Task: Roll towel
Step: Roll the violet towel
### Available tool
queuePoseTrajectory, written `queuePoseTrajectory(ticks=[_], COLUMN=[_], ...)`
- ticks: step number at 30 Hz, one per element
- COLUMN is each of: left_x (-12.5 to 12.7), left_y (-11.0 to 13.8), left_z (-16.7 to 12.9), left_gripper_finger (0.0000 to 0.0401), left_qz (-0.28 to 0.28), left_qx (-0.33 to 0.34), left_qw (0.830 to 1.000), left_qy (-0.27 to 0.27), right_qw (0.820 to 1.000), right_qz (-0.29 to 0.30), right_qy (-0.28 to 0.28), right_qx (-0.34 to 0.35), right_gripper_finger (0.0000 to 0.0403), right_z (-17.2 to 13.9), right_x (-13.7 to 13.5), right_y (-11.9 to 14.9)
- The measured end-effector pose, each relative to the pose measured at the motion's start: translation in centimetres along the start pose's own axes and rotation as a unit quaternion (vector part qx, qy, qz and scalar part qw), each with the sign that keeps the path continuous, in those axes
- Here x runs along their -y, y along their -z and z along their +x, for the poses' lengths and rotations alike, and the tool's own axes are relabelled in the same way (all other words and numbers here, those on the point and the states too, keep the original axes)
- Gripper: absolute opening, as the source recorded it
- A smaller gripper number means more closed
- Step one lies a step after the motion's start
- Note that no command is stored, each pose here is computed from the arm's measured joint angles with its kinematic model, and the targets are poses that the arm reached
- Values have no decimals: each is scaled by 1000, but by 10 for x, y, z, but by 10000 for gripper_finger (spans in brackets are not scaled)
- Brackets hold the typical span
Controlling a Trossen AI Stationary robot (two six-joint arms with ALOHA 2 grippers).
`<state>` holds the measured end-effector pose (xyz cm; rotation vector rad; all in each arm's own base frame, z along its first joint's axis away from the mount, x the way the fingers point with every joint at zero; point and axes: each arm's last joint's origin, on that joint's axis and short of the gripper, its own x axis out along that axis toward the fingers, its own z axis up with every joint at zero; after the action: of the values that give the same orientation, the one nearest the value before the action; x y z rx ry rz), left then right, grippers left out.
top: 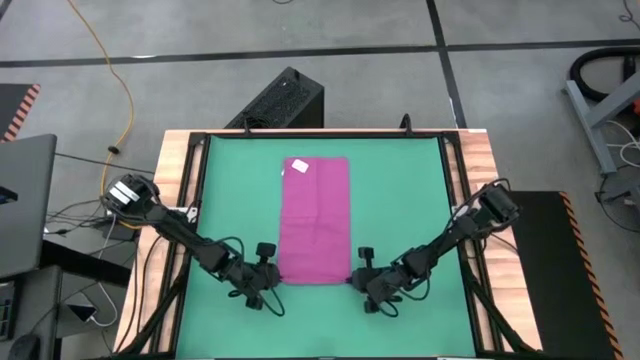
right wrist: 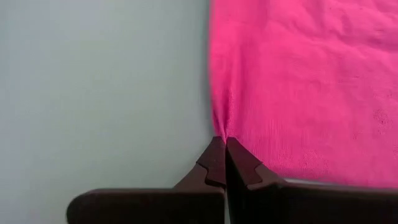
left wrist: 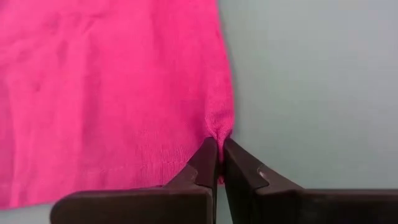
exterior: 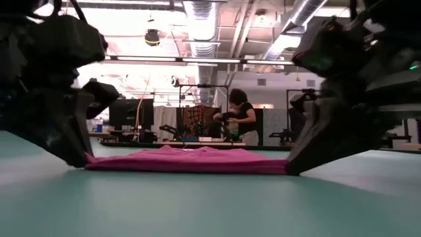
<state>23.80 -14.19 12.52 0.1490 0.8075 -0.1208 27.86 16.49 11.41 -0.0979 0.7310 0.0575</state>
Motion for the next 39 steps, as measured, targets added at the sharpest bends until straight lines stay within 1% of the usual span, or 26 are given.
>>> queuePoseTrajectory(ticks=[5, 12, 17, 24, 30, 33, 36, 39], left_x=[4, -3, -16, -30, -38, -40, -41, -41], left_y=[-12, -18, -19, -14, -15, -14, -14, -14], left_z=[-9, -14, -10, -7, -5, -5, -4, -4], left_gripper_finger=[1, 0, 0, 0, 3, 8, 15, 30], left_qz=[-15, -1, 3, -9, -20, -24, -35, -48], left_qx=[20, 40, 29, -10, -15, -19, -23, -24], left_qw=[1000, 999, 999, 998, 998, 997, 998, 997], left_qy=[17, -17, -34, -55, -64, -65, -55, -48], right_qw=[1000, 999, 999, 996, 995, 994, 994, 993], right_qz=[1, 34, 43, 58, 66, 72, 73, 78], right_qy=[-16, 8, 27, 58, 69, 71, 69, 68], right_qx=[10, 13, 7, -29, -38, -45, -46, -52], right_gripper_finger=[9, 9, 9, 9, 9, 9, 9, 9], right_z=[-12, -22, -19, -15, -12, -11, -11, -10], right_x=[-6, 4, 15, 32, 40, 42, 42, 41], right_y=[-14, -22, -24, -21, -21, -20, -19, -17])
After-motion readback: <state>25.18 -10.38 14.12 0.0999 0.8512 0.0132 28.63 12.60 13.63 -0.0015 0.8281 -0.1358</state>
